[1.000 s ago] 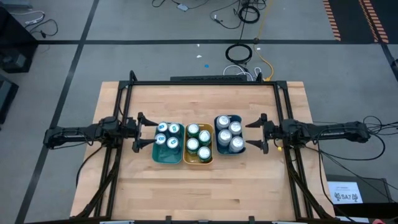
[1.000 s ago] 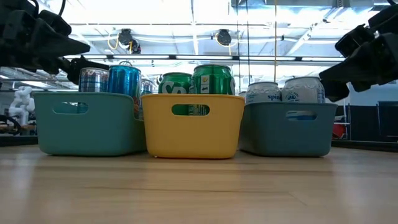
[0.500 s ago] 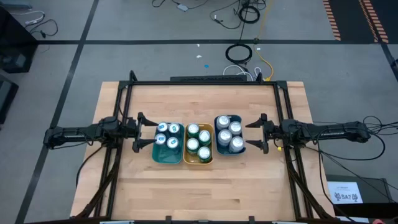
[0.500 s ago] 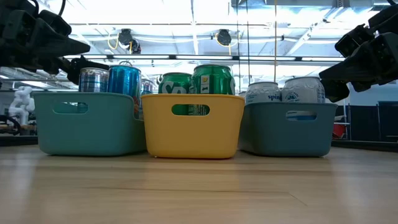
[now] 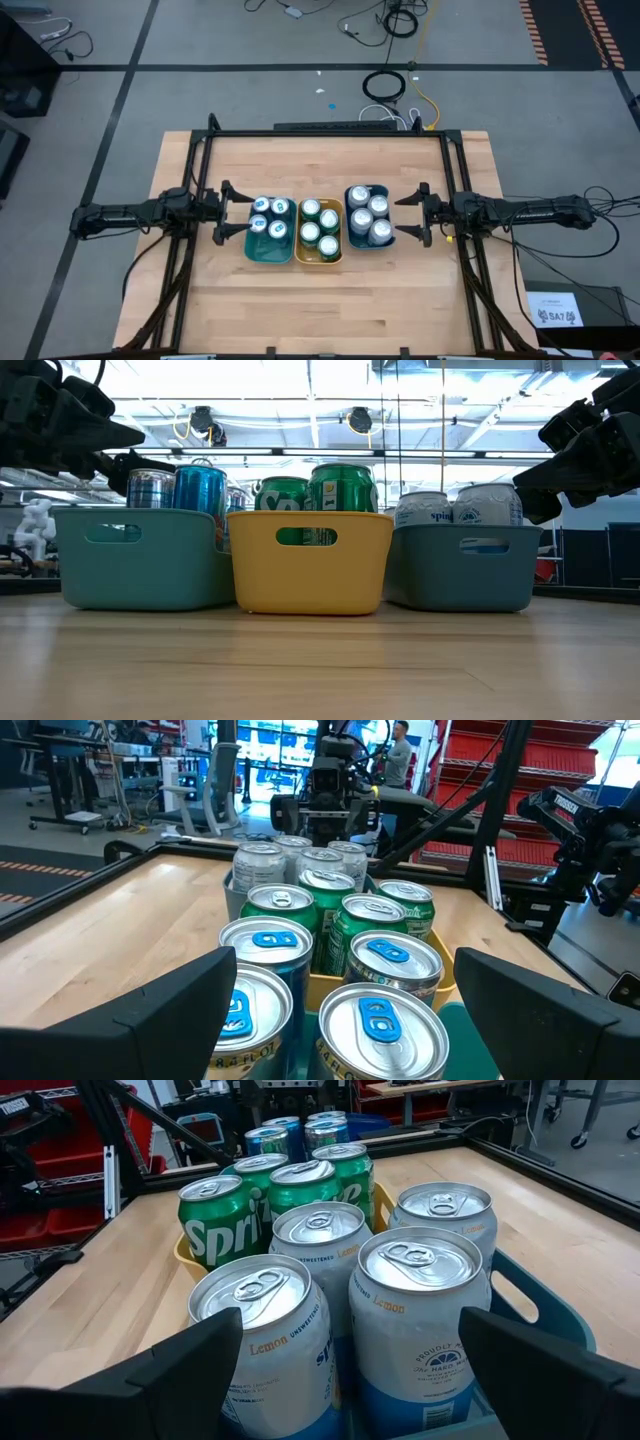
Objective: Sort soda cans
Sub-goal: Return to Home Position
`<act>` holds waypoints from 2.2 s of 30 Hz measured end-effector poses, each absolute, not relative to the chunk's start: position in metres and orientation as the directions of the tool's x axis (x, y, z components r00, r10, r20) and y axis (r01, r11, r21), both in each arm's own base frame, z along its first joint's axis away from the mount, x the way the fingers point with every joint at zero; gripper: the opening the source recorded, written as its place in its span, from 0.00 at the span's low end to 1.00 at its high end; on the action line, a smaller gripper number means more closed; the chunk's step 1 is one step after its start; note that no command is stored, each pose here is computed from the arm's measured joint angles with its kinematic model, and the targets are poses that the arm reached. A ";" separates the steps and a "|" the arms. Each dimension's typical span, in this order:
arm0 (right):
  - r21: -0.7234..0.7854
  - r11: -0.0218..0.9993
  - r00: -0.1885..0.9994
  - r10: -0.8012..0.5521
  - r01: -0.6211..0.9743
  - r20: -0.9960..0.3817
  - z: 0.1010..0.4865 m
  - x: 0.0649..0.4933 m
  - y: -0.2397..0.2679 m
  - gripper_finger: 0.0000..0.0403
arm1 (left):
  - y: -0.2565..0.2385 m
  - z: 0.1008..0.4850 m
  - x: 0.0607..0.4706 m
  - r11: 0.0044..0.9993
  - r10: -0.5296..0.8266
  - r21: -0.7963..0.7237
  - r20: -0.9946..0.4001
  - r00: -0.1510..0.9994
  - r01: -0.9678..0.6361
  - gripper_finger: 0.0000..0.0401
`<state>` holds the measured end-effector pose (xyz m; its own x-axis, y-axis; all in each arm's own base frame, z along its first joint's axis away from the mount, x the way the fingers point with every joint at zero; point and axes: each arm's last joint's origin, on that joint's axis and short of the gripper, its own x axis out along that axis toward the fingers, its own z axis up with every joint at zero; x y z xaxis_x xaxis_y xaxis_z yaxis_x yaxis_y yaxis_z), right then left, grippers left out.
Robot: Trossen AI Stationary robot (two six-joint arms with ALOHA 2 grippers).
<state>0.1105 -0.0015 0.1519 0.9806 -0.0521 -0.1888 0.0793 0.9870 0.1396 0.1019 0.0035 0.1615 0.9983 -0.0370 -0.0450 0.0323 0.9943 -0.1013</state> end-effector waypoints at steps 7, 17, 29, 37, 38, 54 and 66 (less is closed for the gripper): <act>0.140 0.987 0.981 -0.052 0.079 -0.189 0.152 0.111 -0.002 0.91 | 0.006 0.161 0.102 0.995 0.064 -0.072 -0.055 0.996 -0.068 0.95; 0.140 0.987 0.981 -0.052 0.079 -0.188 0.152 0.111 -0.002 0.91 | 0.012 0.163 0.101 0.965 0.253 -0.066 -0.025 0.967 -0.254 0.95; 0.140 0.987 0.981 -0.051 0.079 -0.189 0.152 0.111 -0.002 0.91 | 0.012 0.163 0.101 0.965 0.253 -0.066 -0.025 0.967 -0.254 0.95; 0.140 0.987 0.981 -0.052 0.079 -0.189 0.152 0.111 -0.002 0.91 | 0.012 0.163 0.101 0.965 0.253 -0.065 -0.026 0.967 -0.254 0.95; 0.140 0.987 0.981 -0.051 0.079 -0.188 0.152 0.111 -0.002 0.91 | 0.012 0.163 0.101 0.965 0.253 -0.066 -0.026 0.967 -0.254 0.95; 0.140 0.987 0.981 -0.051 0.079 -0.188 0.152 0.111 -0.002 0.91 | 0.012 0.163 0.101 0.965 0.253 -0.065 -0.027 0.967 -0.254 0.95; 0.140 0.987 0.981 -0.051 0.079 -0.188 0.152 0.111 -0.002 0.91 | 0.012 0.163 0.101 0.965 0.253 -0.065 -0.028 0.967 -0.254 0.95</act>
<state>0.1105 -0.0015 0.1519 0.9807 -0.0515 -0.1884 0.0786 0.9871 0.1395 0.1010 0.0120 0.1632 0.9671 0.2528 -0.0275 -0.2541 0.9650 -0.0653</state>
